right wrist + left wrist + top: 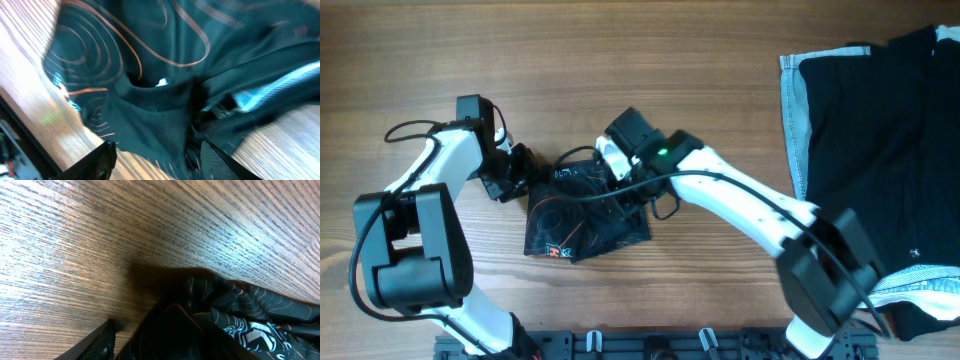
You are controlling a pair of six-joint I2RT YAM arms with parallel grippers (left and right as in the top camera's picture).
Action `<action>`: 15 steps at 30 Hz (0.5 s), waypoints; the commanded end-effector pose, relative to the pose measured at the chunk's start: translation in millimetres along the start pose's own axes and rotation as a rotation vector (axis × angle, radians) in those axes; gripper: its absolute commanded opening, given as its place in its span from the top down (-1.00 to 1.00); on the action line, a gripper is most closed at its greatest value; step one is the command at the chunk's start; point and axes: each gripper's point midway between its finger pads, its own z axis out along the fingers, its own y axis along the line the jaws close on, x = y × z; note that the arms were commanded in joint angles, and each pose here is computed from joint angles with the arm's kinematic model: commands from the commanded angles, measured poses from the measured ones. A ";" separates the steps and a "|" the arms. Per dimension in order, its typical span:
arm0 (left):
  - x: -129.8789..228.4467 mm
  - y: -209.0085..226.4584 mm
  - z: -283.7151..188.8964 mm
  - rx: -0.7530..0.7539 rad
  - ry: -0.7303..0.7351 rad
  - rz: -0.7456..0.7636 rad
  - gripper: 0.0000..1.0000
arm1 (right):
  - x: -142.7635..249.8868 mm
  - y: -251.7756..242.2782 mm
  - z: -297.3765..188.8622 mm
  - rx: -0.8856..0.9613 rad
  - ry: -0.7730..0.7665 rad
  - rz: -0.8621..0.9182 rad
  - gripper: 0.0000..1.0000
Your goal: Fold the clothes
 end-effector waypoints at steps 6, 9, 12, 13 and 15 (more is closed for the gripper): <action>0.6 6.1 1.1 -0.020 -0.002 -0.002 -0.15 | 46.7 -60.5 2.9 0.298 0.156 0.301 0.91; 0.6 6.1 1.1 -0.020 -0.002 -0.002 -0.15 | 67.8 -80.8 -9.6 0.402 0.215 0.409 0.63; 0.7 5.9 1.1 -0.018 -0.001 -0.002 -0.18 | 82.4 -82.4 -15.4 0.411 0.280 0.408 -0.18; 0.8 5.8 0.8 -0.018 -0.001 -0.002 -0.21 | 85.5 -82.3 -16.6 0.414 0.294 0.407 -0.22; 2.3 3.2 -0.4 0.003 0.008 -0.002 -0.25 | 88.9 -82.0 -18.1 0.418 0.308 0.410 -0.26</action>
